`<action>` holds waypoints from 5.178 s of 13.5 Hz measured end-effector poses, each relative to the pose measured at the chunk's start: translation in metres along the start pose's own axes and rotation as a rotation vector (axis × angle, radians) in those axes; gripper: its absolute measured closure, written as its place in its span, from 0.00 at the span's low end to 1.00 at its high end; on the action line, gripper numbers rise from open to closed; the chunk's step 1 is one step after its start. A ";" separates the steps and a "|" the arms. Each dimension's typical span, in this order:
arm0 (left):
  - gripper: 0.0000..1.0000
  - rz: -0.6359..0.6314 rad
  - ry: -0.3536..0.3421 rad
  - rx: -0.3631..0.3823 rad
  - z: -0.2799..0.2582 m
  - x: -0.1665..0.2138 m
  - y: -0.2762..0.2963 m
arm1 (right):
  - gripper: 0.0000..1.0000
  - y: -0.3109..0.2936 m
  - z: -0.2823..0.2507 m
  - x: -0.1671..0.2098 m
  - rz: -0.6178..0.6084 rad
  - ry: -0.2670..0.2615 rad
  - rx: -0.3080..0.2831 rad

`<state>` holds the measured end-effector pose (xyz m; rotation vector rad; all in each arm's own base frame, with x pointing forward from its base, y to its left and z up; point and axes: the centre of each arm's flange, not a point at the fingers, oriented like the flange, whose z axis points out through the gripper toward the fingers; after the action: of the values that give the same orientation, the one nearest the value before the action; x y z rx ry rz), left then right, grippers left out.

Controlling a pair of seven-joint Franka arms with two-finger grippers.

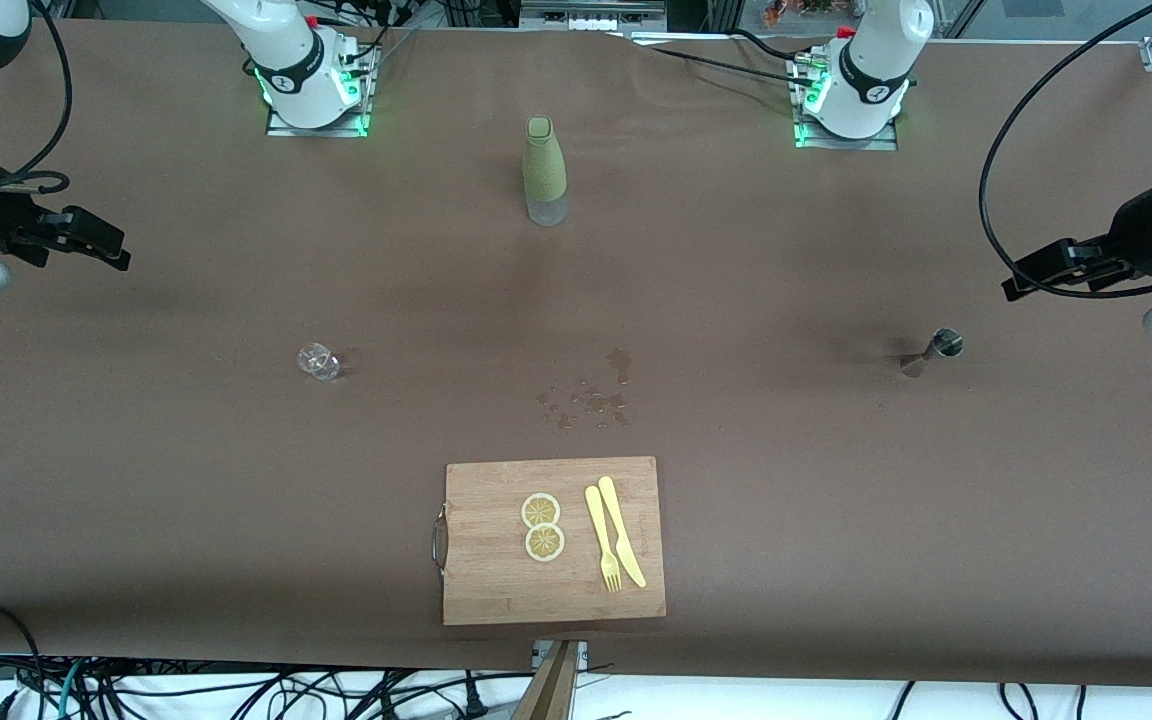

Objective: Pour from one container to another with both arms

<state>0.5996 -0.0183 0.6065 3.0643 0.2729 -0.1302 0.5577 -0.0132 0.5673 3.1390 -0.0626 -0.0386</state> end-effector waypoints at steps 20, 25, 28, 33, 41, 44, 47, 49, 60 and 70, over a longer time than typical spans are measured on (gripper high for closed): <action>0.00 0.103 0.038 -0.139 -0.011 0.018 -0.132 | 0.00 0.001 0.000 0.000 0.001 -0.001 0.000; 0.00 0.152 0.054 -0.260 0.000 0.024 -0.178 | 0.00 0.001 0.001 0.001 0.002 -0.004 0.000; 0.00 0.230 0.080 -0.350 0.015 0.028 -0.226 | 0.00 0.001 0.002 0.001 0.003 -0.005 0.000; 0.00 0.337 0.119 -0.520 0.075 0.043 -0.295 | 0.00 0.001 0.003 0.001 0.003 -0.007 -0.001; 0.00 0.592 0.178 -0.732 0.079 0.042 -0.266 | 0.00 0.001 0.003 0.002 0.003 -0.007 -0.001; 0.00 0.679 0.221 -0.821 0.112 0.045 -0.275 | 0.00 0.001 0.003 0.002 0.003 -0.007 -0.001; 0.00 0.737 0.279 -0.892 0.140 0.033 -0.304 | 0.00 0.000 0.008 0.000 -0.003 -0.038 -0.001; 0.00 0.787 0.311 -0.919 0.153 0.021 -0.322 | 0.00 0.000 0.017 0.001 -0.075 -0.069 0.000; 0.00 1.209 0.680 -1.065 0.345 0.009 -0.350 | 0.00 0.057 0.144 0.043 -0.710 -0.101 0.369; 0.00 1.324 0.940 -1.112 0.473 0.010 -0.336 | 0.00 0.104 0.305 0.065 -1.370 0.369 0.740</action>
<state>0.5116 0.2808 0.1165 1.4738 -1.1648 1.0558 0.6106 -0.1205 0.2612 2.8871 2.4204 0.6624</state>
